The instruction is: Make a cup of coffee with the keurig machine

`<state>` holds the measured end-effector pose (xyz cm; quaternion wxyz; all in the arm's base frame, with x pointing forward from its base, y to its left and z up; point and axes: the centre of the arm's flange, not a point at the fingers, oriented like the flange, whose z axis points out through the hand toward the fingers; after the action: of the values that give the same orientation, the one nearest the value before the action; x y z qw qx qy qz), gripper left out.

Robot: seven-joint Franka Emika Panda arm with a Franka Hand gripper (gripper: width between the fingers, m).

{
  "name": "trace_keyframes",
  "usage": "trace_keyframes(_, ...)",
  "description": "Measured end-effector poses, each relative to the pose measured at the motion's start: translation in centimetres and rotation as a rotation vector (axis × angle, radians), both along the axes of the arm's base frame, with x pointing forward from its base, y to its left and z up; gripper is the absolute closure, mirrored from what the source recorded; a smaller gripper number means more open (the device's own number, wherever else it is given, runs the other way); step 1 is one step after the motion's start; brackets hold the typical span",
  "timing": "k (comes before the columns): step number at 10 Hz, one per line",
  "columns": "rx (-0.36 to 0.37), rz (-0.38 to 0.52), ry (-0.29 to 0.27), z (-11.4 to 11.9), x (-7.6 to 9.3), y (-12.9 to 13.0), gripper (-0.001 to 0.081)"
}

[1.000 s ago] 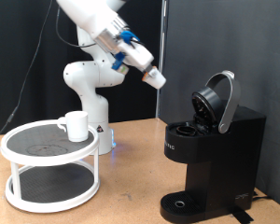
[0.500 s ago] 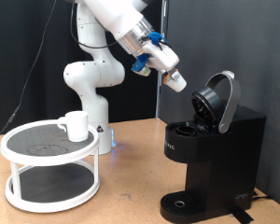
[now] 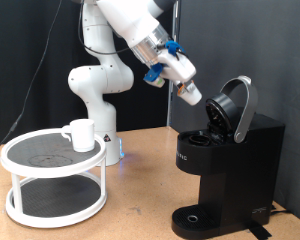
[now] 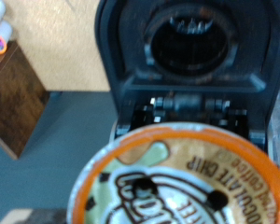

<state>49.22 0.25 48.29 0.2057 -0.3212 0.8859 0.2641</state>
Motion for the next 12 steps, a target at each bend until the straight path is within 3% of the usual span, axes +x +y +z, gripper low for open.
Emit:
trace_keyframes(7,-0.098,-0.019,0.028,-6.7,0.7,2.5,0.0453)
trace_keyframes(12,-0.108,-0.013,0.038,-8.9,0.8,4.4,0.0453)
